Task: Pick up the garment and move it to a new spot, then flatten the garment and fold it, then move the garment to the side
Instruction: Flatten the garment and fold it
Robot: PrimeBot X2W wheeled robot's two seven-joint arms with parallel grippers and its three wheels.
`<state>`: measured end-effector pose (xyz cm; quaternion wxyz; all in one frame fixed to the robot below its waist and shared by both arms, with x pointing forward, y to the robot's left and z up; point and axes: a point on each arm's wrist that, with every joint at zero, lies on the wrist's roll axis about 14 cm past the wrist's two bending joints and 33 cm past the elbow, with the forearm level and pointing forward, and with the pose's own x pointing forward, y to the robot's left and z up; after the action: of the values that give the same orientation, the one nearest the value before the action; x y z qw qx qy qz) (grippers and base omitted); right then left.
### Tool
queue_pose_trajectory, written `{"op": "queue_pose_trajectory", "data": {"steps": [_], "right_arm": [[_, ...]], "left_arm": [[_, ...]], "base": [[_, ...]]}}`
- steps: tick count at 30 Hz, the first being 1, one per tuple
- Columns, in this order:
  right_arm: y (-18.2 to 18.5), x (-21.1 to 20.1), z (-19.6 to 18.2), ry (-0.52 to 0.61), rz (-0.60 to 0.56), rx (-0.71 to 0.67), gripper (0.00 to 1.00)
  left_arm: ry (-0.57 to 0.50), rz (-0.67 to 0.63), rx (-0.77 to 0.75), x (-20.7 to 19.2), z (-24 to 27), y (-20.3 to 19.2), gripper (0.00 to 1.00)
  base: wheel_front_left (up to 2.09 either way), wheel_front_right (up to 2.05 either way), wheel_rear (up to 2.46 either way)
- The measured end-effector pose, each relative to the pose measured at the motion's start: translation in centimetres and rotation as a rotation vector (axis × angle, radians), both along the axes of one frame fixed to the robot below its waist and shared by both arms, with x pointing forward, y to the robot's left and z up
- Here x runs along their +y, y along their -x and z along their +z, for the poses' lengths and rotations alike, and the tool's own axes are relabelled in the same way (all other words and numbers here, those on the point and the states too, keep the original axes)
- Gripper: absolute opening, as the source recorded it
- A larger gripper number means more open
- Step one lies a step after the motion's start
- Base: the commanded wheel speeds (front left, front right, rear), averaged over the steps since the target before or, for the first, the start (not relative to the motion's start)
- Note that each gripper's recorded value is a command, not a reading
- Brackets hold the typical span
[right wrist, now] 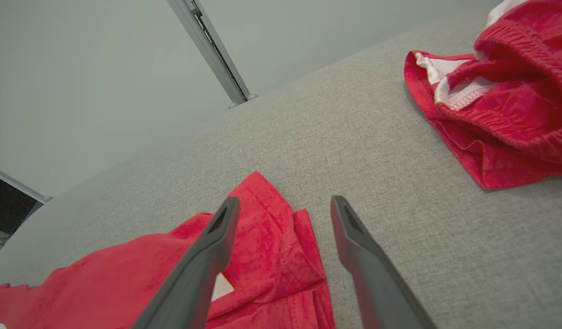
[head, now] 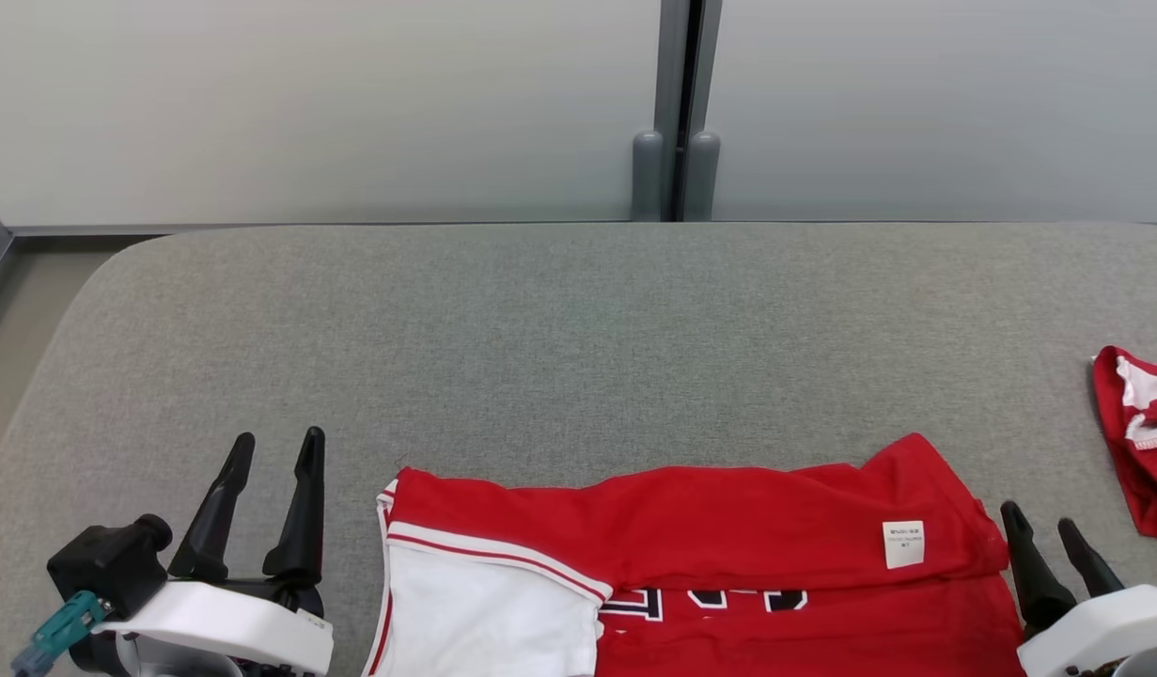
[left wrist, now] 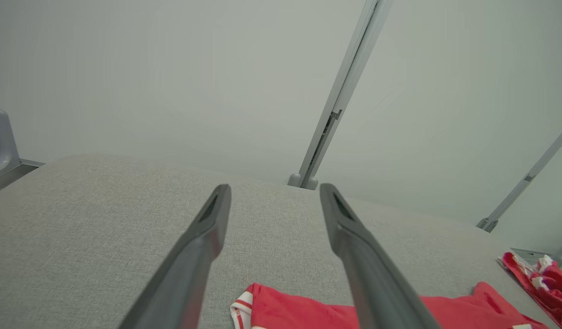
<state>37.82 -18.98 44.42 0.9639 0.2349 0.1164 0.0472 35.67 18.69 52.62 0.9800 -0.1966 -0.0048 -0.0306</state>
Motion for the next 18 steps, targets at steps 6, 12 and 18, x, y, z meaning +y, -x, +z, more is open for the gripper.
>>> {"op": "queue_pose_trajectory", "data": {"steps": [6,12,18], "right_arm": [[0.4,0.4,-3.2,-0.01,0.01,0.135,1.0],[1.3,0.9,-5.9,-0.044,0.011,0.247,1.0],[2.2,1.4,-8.1,-0.08,0.018,0.364,1.0]], "left_arm": [[-0.02,0.0,0.007,0.0,-1.1,0.1,1.0],[-0.013,-0.005,0.019,-0.2,-1.9,0.2,1.0],[-0.02,-0.006,0.042,0.0,-2.7,0.3,1.0]], "base": [[0.0,0.0,0.0],[0.0,0.0,0.0],[0.0,0.0,0.0]]}}
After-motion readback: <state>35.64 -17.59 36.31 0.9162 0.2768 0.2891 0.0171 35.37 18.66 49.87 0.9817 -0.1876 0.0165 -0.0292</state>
